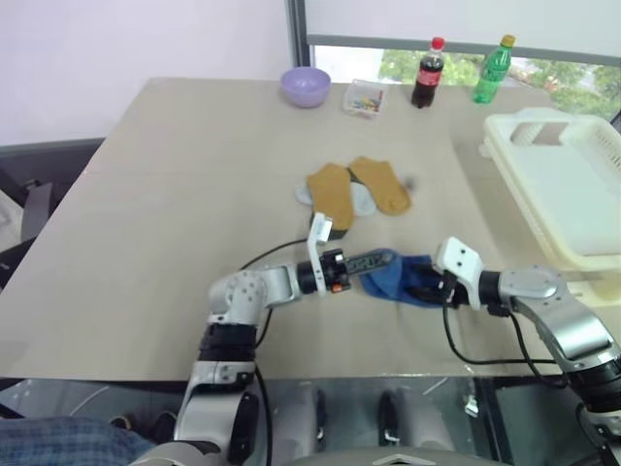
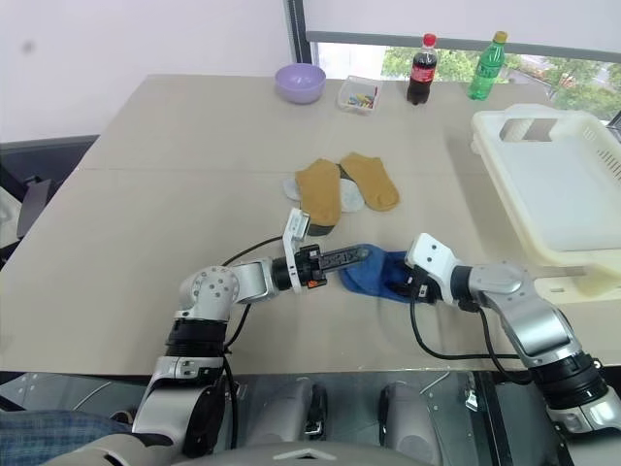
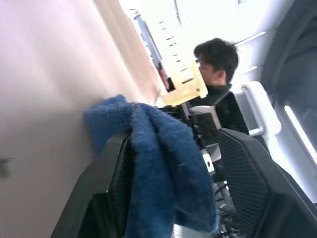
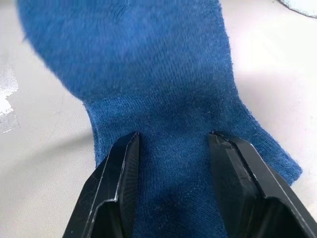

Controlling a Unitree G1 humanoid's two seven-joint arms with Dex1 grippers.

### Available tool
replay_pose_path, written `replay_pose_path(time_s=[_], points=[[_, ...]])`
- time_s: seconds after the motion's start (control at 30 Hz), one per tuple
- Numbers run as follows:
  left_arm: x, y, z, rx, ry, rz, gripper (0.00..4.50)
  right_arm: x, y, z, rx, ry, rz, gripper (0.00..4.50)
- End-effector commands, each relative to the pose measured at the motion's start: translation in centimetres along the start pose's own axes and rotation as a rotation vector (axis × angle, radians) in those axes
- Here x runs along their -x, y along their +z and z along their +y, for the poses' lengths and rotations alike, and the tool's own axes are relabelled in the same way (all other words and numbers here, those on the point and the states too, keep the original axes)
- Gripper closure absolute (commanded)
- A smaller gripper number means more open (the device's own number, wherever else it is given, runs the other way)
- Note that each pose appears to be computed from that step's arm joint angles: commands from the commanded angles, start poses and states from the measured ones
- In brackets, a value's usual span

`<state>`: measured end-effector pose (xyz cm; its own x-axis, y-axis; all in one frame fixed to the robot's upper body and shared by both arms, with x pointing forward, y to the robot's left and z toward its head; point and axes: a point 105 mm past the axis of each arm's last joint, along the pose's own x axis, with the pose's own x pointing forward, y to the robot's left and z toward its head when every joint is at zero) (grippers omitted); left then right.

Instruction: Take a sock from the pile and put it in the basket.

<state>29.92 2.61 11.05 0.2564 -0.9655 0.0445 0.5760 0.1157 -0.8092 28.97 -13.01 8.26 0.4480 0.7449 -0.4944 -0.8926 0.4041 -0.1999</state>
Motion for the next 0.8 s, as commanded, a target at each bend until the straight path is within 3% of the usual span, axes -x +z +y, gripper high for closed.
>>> replay_pose_path(time_s=[0.03, 0.4, 0.8], points=[[-0.7, 0.2, -2.0, -0.001, -0.094, -0.012, 1.74, -0.3, -1.8, 0.7, -0.04, 0.023, 0.075, 2.24], [-3.0, 0.8, -1.7, 0.061, -0.09, -0.077, 1.74, 0.2, -1.0, 0.3, -0.053, -0.029, 0.091, 2.24], [-5.3, 0.0, -1.5, 0.085, -0.101, -0.061, 1.74, 4.4, 1.5, -0.1, -0.062, -0.119, 0.095, 2.24]])
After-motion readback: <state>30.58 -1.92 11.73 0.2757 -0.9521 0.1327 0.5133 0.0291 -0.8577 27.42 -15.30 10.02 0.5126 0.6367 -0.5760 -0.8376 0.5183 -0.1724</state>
